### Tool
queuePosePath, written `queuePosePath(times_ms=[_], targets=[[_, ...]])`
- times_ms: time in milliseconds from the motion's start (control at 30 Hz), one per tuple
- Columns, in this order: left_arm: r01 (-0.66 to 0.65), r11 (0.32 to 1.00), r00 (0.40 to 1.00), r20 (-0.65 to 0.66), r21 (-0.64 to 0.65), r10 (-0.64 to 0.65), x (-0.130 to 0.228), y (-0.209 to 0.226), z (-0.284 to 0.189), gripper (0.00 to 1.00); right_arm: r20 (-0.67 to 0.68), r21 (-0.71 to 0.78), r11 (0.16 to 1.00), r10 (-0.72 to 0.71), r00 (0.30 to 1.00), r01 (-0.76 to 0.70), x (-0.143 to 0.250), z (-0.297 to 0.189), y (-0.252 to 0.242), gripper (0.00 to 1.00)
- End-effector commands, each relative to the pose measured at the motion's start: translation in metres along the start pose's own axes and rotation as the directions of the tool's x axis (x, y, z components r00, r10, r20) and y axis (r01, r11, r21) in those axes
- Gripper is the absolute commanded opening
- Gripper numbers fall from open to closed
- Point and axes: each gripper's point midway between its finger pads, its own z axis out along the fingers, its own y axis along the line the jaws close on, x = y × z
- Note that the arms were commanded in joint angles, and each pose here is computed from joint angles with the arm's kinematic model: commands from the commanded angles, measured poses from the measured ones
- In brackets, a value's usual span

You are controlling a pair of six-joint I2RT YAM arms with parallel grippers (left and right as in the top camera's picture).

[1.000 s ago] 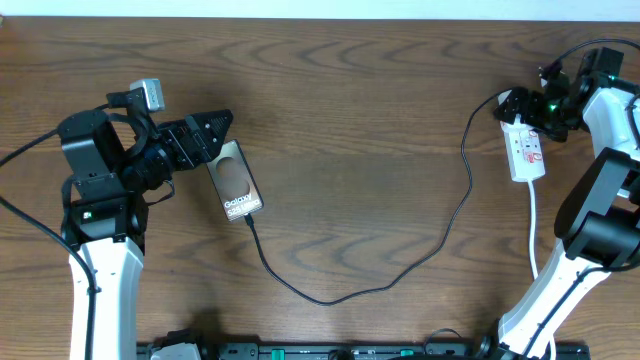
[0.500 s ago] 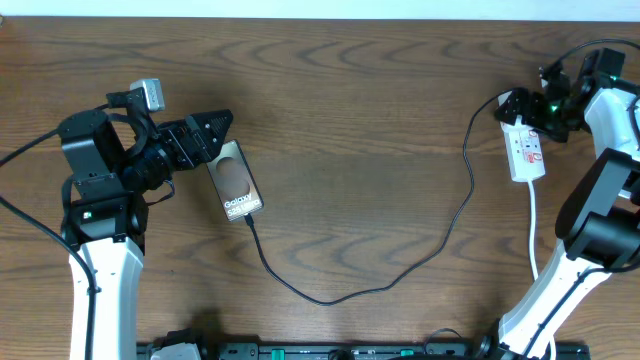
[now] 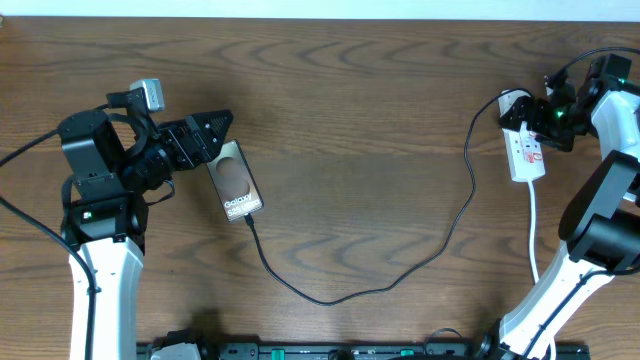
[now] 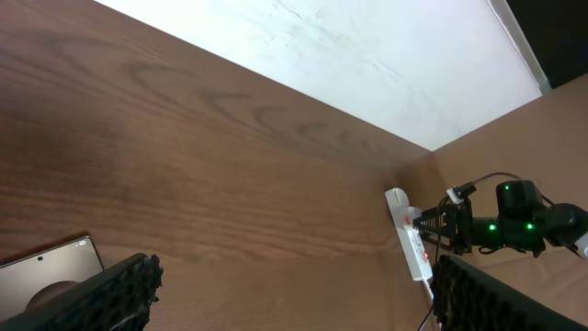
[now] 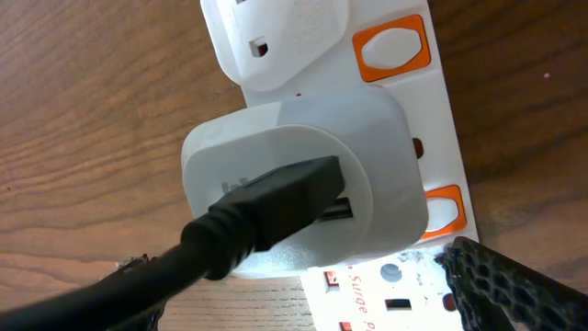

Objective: Plug charger to phone and switch on socket

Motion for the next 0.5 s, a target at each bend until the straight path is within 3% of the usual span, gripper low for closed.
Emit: queuePosePath(times_ms=[0, 467], targets=[[-0.019, 1.0, 1.0, 0.005, 0.001, 0.019, -0.002, -0.001, -0.001, 0.95, -0.028, -0.049, 0.998, -0.033, 0.999, 0.032, 0.01, 0.01, 0.008, 0.97], [-0.017, 1.0, 1.0, 0.003, 0.0, 0.017, -0.002, -0.001, -0.001, 0.95, 0.012, -0.116, 0.99, -0.079, 0.997, 0.08, 0.002, 0.009, 0.02, 0.96]])
